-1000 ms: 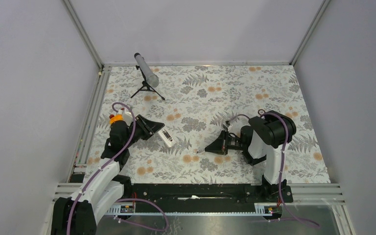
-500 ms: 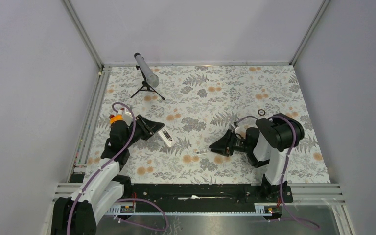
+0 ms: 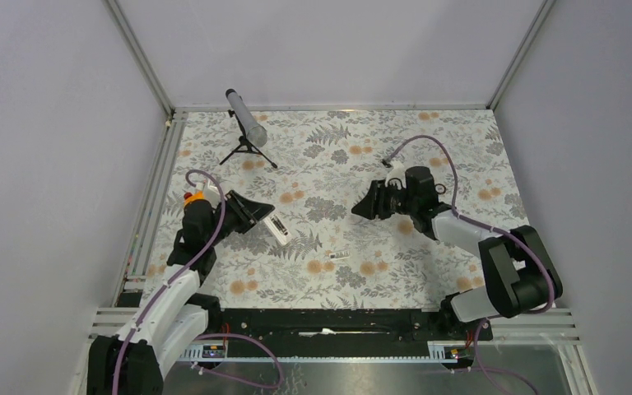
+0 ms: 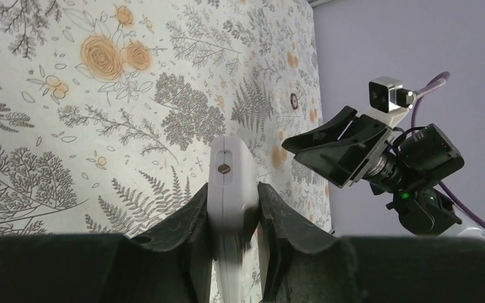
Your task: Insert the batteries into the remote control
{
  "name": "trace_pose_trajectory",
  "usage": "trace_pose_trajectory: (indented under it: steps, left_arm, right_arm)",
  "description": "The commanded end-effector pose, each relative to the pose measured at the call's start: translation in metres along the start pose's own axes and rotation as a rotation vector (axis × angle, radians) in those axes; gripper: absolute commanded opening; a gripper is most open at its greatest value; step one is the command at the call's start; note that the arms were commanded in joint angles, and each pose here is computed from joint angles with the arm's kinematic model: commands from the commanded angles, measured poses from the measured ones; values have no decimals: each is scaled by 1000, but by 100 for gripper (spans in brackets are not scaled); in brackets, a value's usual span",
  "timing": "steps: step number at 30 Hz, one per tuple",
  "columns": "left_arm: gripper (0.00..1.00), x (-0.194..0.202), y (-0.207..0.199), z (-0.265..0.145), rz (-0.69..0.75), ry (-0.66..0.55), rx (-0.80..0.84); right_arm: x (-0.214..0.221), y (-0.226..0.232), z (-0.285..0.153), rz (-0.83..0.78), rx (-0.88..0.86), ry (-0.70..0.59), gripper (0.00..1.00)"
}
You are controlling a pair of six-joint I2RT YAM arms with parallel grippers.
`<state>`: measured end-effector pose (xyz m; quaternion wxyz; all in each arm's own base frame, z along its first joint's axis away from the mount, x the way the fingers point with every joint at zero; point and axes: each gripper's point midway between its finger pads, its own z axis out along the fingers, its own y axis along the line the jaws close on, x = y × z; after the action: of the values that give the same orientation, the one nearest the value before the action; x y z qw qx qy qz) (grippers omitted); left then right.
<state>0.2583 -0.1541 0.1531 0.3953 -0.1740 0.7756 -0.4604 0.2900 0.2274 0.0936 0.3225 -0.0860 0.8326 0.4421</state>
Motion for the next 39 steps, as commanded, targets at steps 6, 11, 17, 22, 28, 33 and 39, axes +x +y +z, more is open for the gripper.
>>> trace_pose_trajectory:
  steps: [6,11,17,22,28,33,39]
  left_arm:
    - [0,-36,-39,-8,74,-61,66]
    - [0,-45,-31,-14,80,-94,32]
    - [0,-57,-18,-21,107,-125,-35]
    - [0,-61,-17,-22,117,-139,-45]
    - [0,-59,-12,-20,98,-137,-45]
    - [0,-58,-11,-19,91,-131,-42]
    - [0,-58,-7,-21,104,-132,-62]
  right_arm:
    - [41,2,7,-781,92,339,53]
    - [59,3,11,-970,100,517,57]
    - [93,8,15,-1032,50,686,59]
    - [108,15,12,-1033,-21,743,59]
    - [115,12,13,-1032,-32,779,59]
    - [121,4,20,-1073,-25,775,57]
    - [121,5,25,-1106,-41,734,57]
